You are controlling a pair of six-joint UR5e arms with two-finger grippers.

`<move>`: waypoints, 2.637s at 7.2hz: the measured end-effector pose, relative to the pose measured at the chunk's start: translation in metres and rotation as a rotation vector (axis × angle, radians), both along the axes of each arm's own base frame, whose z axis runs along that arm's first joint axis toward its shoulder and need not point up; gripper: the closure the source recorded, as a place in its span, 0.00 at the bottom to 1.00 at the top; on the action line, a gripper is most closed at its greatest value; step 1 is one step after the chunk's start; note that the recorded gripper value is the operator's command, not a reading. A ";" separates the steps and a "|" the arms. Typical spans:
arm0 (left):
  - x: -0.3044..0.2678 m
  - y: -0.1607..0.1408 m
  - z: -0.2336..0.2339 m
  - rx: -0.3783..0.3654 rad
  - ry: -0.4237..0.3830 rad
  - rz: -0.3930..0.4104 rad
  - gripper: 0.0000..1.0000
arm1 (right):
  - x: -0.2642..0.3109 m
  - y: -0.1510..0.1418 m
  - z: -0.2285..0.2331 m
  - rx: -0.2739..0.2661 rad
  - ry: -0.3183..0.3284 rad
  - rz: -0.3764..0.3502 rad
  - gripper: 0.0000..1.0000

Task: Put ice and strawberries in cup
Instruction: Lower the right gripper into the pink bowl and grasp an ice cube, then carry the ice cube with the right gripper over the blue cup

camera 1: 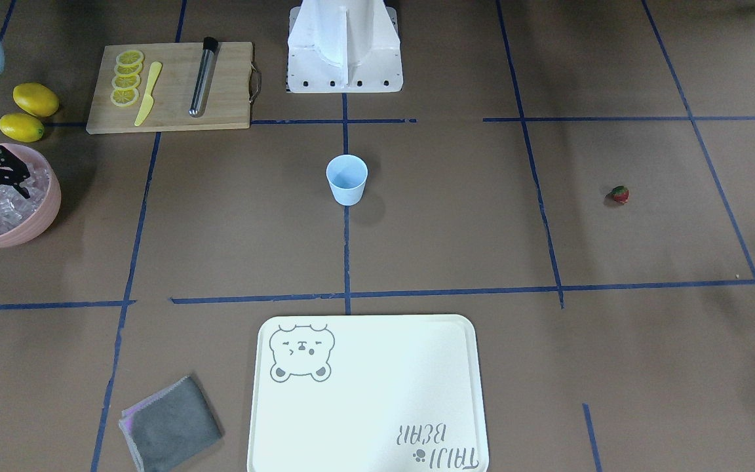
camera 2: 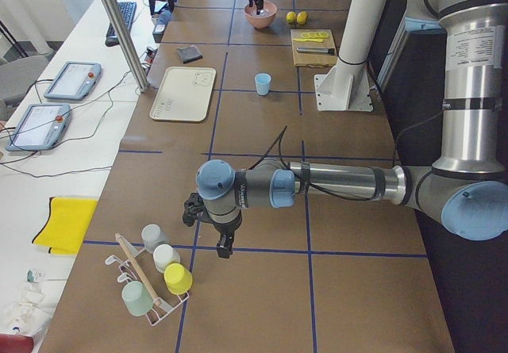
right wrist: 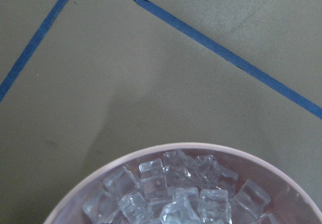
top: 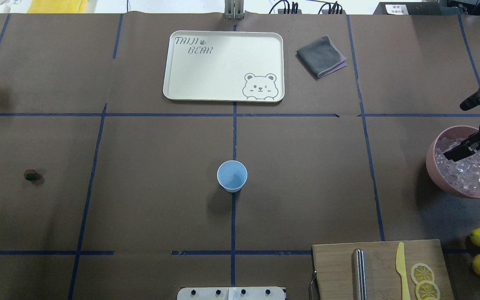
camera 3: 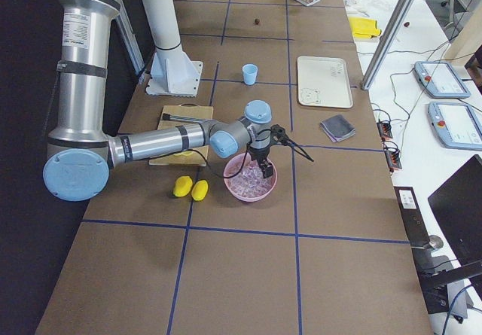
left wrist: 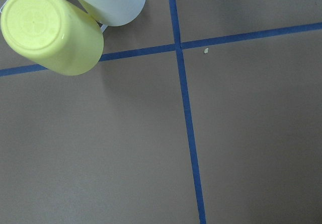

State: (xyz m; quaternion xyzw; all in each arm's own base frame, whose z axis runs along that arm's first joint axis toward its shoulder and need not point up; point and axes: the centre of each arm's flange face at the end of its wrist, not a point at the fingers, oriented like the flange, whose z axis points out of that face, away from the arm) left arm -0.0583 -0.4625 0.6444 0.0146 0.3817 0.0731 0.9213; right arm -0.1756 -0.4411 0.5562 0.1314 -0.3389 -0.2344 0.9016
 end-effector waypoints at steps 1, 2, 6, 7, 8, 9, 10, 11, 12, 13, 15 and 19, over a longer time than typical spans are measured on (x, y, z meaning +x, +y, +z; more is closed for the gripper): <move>0.000 0.000 0.000 0.000 0.000 0.001 0.00 | -0.001 0.000 0.004 -0.003 0.006 -0.005 0.24; 0.001 0.000 0.000 -0.001 0.001 0.001 0.00 | -0.002 0.000 0.007 -0.005 0.008 -0.008 0.42; 0.001 0.000 0.000 -0.001 0.002 0.001 0.00 | -0.005 -0.002 0.003 -0.003 -0.003 -0.017 0.93; 0.001 0.000 0.000 -0.001 0.002 0.001 0.00 | -0.004 -0.003 0.001 0.000 -0.005 -0.016 0.94; 0.001 0.001 0.001 -0.001 0.002 0.001 0.00 | -0.003 -0.003 -0.001 0.004 -0.007 -0.014 0.94; 0.001 0.001 0.000 -0.001 0.002 0.001 0.00 | 0.000 -0.004 -0.005 0.009 -0.010 -0.007 0.94; 0.001 0.001 0.000 -0.001 0.002 0.001 0.00 | 0.009 -0.007 -0.010 0.011 -0.016 0.016 0.94; 0.001 0.001 0.000 -0.001 0.002 0.002 0.00 | 0.025 -0.012 -0.016 -0.008 -0.033 0.057 0.94; 0.001 0.001 -0.001 0.001 0.002 0.001 0.00 | 0.043 -0.019 -0.025 -0.062 -0.072 0.115 0.94; 0.001 0.001 -0.001 0.001 0.002 0.001 0.00 | 0.053 -0.028 -0.039 -0.129 -0.116 0.182 0.95; 0.001 0.001 -0.001 0.002 0.002 0.002 0.00 | 0.038 -0.051 -0.086 -0.252 -0.195 0.326 0.95; 0.001 0.001 -0.003 0.006 0.002 0.001 0.00 | -0.074 -0.061 -0.183 -0.223 -0.250 0.304 0.94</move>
